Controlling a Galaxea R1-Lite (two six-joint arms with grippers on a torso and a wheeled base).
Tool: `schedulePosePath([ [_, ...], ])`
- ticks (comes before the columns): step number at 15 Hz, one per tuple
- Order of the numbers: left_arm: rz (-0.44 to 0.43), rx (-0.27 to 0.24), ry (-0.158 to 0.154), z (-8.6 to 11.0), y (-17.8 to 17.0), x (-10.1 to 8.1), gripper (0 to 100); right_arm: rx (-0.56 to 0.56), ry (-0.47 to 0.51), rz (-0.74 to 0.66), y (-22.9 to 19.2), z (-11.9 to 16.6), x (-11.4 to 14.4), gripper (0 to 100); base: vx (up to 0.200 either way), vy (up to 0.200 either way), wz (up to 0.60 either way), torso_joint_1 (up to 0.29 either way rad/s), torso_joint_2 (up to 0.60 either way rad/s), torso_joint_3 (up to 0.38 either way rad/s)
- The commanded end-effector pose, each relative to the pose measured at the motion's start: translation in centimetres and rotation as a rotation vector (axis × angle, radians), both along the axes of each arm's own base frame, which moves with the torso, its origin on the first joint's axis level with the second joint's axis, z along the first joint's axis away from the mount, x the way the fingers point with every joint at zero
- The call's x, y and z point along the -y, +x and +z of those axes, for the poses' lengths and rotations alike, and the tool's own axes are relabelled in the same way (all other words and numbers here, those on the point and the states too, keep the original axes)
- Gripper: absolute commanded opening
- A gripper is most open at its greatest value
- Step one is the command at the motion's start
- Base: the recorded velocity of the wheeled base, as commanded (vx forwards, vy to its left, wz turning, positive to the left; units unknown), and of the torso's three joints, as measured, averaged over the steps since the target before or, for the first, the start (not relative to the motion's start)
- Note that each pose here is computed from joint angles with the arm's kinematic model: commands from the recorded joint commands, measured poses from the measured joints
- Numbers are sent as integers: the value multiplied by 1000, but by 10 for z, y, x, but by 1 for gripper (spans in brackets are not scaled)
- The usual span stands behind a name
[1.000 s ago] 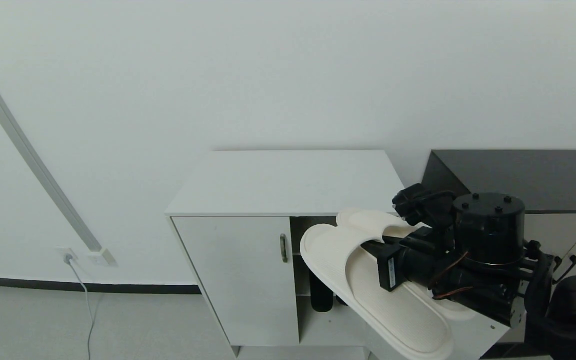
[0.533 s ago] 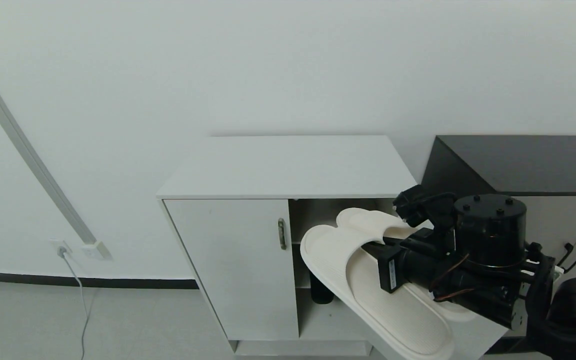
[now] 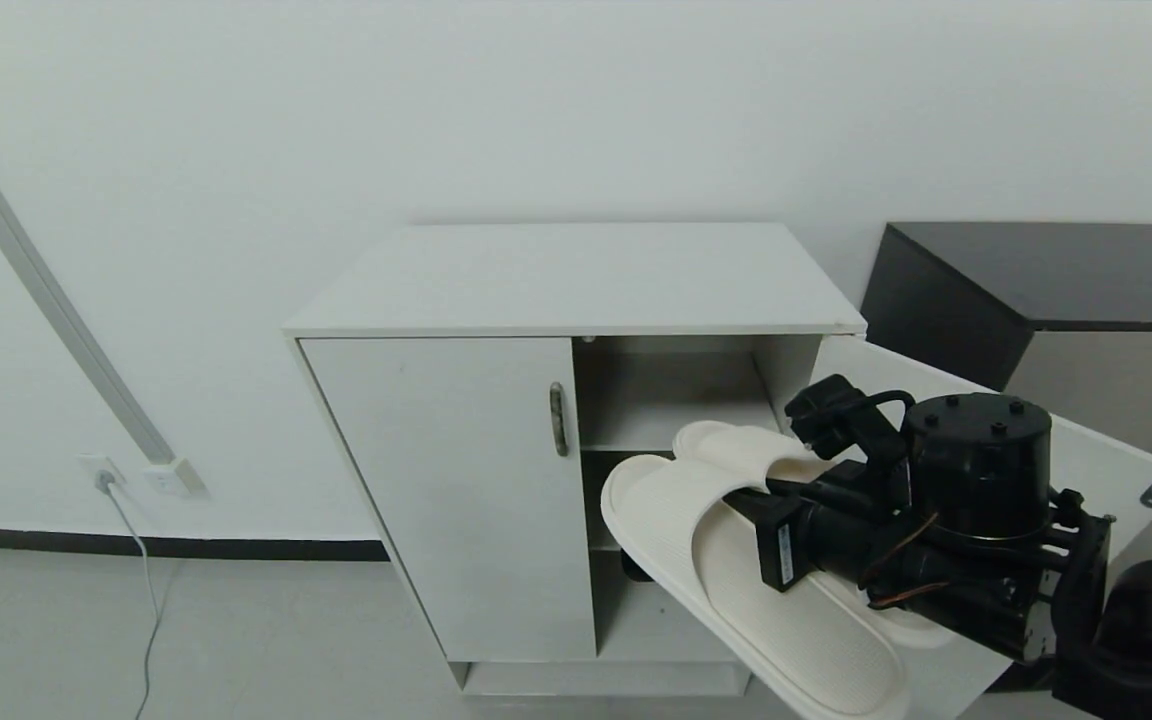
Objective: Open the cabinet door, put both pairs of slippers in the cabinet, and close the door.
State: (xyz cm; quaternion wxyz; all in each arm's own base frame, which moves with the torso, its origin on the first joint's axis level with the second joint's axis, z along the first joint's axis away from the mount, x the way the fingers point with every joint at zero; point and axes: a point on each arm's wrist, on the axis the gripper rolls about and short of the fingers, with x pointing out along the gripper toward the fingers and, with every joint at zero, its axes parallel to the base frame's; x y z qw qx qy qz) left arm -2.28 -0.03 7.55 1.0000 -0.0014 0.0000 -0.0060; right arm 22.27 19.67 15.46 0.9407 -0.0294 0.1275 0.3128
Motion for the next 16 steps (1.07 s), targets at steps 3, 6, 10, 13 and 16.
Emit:
schedulePosePath([
  [3,0,0,0,0,0,0,0,-3,-12,3,1,-3,-1,0,0,0,0,-175,499,323],
  [6,0,0,0,0,0,0,0,1,-14,4,2,-6,-2,0,0,0,0,-164,486,330],
  [10,0,0,-2,0,0,0,0,4,-11,4,1,-8,-1,0,0,0,0,-129,470,339],
  [13,0,0,0,0,0,0,0,0,-15,4,3,-10,-3,0,0,0,0,-93,461,364],
  [16,0,0,0,0,0,0,0,4,-14,4,4,-12,-3,0,0,0,0,-50,442,391],
])
